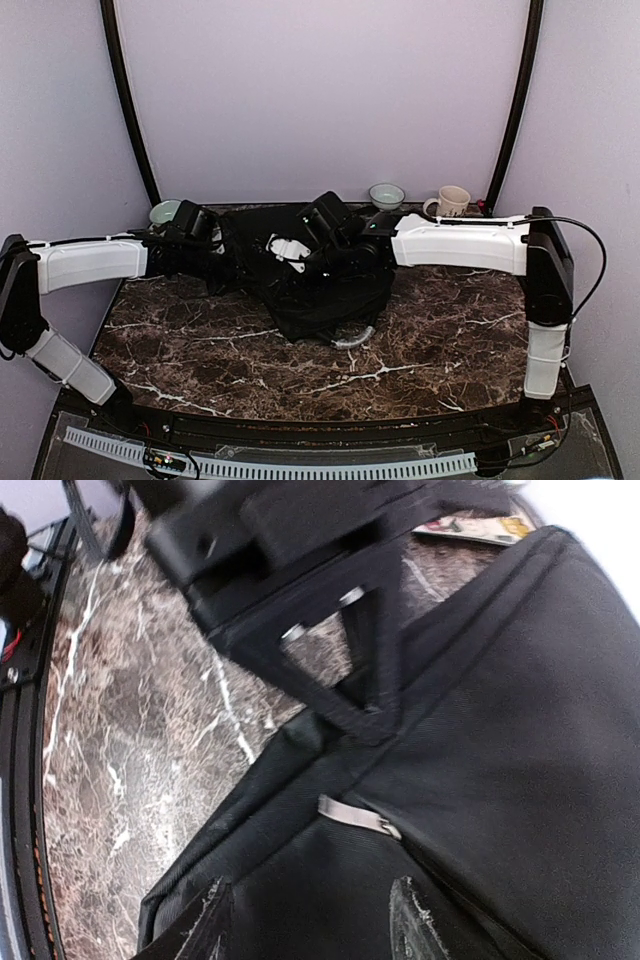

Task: Pack the student bag
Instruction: Pick up the lower front pocket of the student bag.

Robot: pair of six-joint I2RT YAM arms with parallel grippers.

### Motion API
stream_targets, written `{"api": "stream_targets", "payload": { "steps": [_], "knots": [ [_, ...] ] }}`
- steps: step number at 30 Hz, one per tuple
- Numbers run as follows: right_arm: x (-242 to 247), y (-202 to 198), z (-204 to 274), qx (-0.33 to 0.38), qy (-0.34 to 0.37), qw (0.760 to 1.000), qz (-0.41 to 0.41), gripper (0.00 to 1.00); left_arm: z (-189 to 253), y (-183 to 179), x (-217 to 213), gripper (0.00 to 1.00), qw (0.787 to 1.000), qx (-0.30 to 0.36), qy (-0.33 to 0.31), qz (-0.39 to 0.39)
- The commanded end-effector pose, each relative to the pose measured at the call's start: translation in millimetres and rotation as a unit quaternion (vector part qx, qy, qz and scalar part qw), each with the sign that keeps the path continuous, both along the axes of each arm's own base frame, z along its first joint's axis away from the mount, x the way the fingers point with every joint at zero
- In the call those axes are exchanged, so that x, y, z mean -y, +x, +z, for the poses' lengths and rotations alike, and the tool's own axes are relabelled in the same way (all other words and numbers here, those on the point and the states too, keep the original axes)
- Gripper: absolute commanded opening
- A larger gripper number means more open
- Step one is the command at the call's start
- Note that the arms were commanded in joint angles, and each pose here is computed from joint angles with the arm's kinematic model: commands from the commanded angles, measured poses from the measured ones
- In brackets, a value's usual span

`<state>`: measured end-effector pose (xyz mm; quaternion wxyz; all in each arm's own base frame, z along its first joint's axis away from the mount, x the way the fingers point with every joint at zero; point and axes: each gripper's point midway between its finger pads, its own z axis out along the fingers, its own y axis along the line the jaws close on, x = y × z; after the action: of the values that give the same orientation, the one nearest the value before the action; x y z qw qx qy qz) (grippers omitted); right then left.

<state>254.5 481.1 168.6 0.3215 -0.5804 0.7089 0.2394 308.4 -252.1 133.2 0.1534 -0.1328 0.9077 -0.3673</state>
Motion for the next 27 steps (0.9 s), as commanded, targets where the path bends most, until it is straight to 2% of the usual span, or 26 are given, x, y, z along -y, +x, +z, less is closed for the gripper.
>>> {"api": "stream_targets", "payload": {
  "steps": [1, 5, 17, 27],
  "knots": [
    [-14, -2, -7, 0.038, -0.006, 0.998, 0.042, 0.55, 47, 3, 4, 0.00, 0.996, 0.080, -0.012, -0.026],
    [-17, 4, -18, 0.054, -0.016, 0.997, 0.046, 0.55, 48, -1, 5, 0.00, 0.996, 0.082, -0.014, -0.036],
    [-33, 17, -11, 0.075, 0.012, 0.997, 0.034, 0.53, 52, -3, 11, 0.00, 0.994, 0.090, -0.012, -0.054],
    [-42, 23, -29, 0.072, 0.011, 0.997, 0.030, 0.45, 63, -6, 17, 0.00, 0.992, 0.101, -0.012, -0.069]
  ]
}}
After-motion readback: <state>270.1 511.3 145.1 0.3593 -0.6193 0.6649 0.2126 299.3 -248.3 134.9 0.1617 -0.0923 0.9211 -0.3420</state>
